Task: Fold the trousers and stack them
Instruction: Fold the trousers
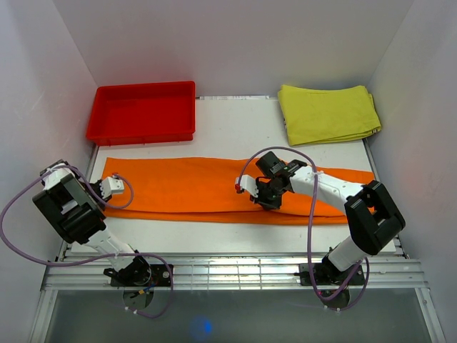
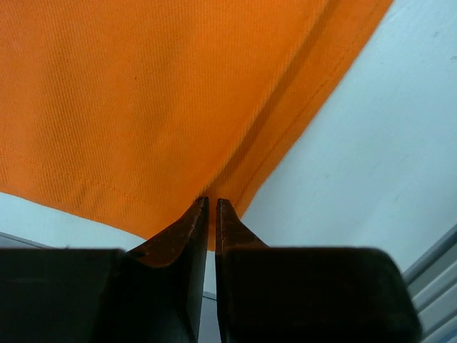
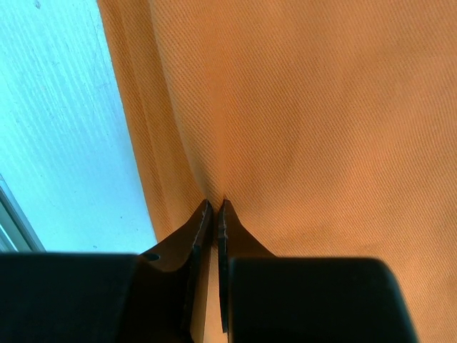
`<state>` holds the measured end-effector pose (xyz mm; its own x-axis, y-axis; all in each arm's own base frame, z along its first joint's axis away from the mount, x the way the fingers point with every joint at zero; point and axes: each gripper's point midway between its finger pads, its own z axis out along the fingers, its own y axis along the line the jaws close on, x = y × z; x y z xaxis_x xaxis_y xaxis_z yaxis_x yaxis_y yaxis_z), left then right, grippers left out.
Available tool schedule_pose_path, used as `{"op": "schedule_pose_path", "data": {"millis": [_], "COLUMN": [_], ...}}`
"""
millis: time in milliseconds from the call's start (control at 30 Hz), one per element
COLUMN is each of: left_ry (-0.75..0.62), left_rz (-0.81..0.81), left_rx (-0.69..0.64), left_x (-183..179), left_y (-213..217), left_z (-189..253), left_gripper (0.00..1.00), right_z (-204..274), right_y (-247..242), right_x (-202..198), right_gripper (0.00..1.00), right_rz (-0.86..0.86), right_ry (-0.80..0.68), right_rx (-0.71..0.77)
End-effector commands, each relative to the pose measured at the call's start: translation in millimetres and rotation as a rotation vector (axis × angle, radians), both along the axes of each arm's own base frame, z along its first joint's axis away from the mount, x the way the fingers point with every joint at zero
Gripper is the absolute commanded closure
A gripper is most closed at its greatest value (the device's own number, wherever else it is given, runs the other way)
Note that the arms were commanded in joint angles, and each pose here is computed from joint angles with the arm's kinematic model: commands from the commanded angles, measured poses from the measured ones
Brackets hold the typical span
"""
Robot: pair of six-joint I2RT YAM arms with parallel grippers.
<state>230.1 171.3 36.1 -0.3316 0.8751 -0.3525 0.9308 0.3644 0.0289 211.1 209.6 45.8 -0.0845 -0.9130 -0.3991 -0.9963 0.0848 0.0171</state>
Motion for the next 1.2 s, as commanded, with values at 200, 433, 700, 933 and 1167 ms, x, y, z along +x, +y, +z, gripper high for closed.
{"op": "schedule_pose_path", "data": {"millis": [200, 433, 700, 933, 1167], "left_ry": [-0.11, -0.186, -0.173, -0.169, -0.101], "left_rz": [0.029, 0.11, 0.128, 0.071, 0.053], "left_rx": [0.026, -0.005, -0.025, -0.06, -0.012], "left_x": [31, 58, 41, 15, 6], "left_y": [9, 17, 12, -24, -27], "left_z": [12, 67, 89, 42, 9], "left_gripper": [1.0, 1.0, 1.0, 0.6, 0.58], "right_z": [16, 53, 36, 11, -3], "right_y": [2, 5, -17, -9, 1], "right_x": [12, 18, -15, -14, -9], "right_gripper": [0.92, 0.92, 0.92, 0.92, 0.92], "right_rz": [-0.018, -0.015, 0.015, -0.004, -0.002], "right_ry": [0.002, -0.027, 0.03, 0.08, 0.131], "right_rx": [0.015, 0.055, 0.027, 0.026, 0.015]}}
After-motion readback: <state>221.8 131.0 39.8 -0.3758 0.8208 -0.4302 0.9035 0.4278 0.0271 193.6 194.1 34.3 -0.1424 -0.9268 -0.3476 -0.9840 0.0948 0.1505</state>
